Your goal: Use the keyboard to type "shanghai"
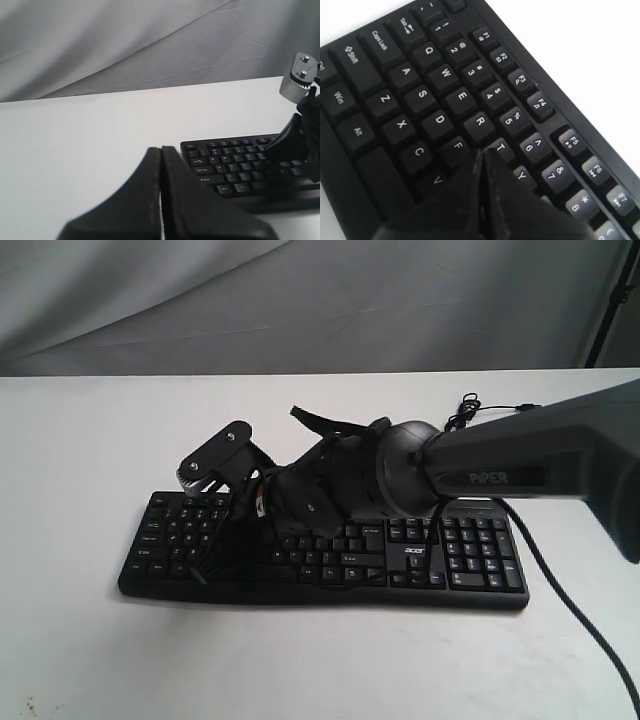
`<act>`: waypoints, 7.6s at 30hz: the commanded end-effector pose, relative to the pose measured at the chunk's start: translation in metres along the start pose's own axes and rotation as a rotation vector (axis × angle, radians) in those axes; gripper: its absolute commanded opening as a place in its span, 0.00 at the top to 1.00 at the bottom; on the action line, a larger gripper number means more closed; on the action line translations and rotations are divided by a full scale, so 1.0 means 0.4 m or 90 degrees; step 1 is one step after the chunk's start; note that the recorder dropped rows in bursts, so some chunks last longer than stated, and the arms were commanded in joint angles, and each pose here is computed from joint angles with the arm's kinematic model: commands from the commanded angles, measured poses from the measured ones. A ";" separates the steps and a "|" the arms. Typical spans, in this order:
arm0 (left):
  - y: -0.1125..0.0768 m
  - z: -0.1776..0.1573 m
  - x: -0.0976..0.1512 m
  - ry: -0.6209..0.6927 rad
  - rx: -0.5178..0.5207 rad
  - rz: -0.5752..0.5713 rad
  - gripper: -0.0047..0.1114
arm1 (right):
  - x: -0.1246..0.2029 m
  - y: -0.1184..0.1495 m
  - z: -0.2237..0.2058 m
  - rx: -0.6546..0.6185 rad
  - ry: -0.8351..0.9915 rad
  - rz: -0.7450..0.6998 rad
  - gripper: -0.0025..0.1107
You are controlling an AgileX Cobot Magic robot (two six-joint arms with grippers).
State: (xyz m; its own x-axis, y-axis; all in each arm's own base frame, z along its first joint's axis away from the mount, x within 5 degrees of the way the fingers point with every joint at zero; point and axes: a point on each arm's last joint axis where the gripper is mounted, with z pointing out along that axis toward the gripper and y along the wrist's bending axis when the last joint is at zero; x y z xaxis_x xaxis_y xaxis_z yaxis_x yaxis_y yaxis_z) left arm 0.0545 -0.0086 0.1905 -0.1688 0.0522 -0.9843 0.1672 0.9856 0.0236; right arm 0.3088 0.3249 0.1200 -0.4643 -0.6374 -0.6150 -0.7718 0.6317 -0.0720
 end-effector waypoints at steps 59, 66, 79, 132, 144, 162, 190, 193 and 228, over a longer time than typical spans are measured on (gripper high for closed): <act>-0.001 0.000 0.002 -0.001 0.002 -0.001 0.96 | 0.050 -0.026 0.004 0.006 0.024 0.005 0.98; -0.001 0.000 0.002 -0.001 0.002 -0.001 0.96 | 0.031 -0.023 -0.020 0.006 0.012 -0.003 0.98; -0.001 0.000 0.002 -0.001 0.002 -0.001 0.96 | -0.121 0.054 -0.031 -0.013 -0.052 -0.055 0.98; -0.001 0.000 0.002 -0.001 0.002 -0.001 0.96 | -0.142 0.064 -0.014 -0.004 0.016 -0.092 0.98; -0.001 0.000 0.002 -0.001 0.002 -0.001 0.96 | 0.041 -0.090 -0.067 0.032 -0.007 0.046 0.98; -0.001 0.000 0.002 -0.001 0.002 -0.001 0.96 | 0.058 -0.095 -0.037 0.033 -0.005 0.046 0.98; -0.001 0.000 0.002 -0.001 0.002 -0.001 0.96 | 0.047 -0.106 -0.071 0.038 0.006 0.039 0.98; -0.001 0.000 0.002 -0.001 0.002 -0.001 0.96 | 0.027 -0.109 -0.110 0.043 -0.006 0.025 0.98; -0.001 0.000 0.002 -0.001 0.002 -0.001 0.96 | 0.296 -0.033 -0.531 0.058 -0.249 0.099 0.98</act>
State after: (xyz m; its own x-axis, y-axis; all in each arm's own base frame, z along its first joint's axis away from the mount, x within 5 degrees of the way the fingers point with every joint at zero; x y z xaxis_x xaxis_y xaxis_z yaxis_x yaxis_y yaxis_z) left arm 0.0545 -0.0086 0.1905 -0.1688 0.0522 -0.9843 0.1672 0.9856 0.0236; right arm 0.1781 0.1527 0.2055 -0.3961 -0.3625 -0.8436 -0.6578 0.7531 -0.0147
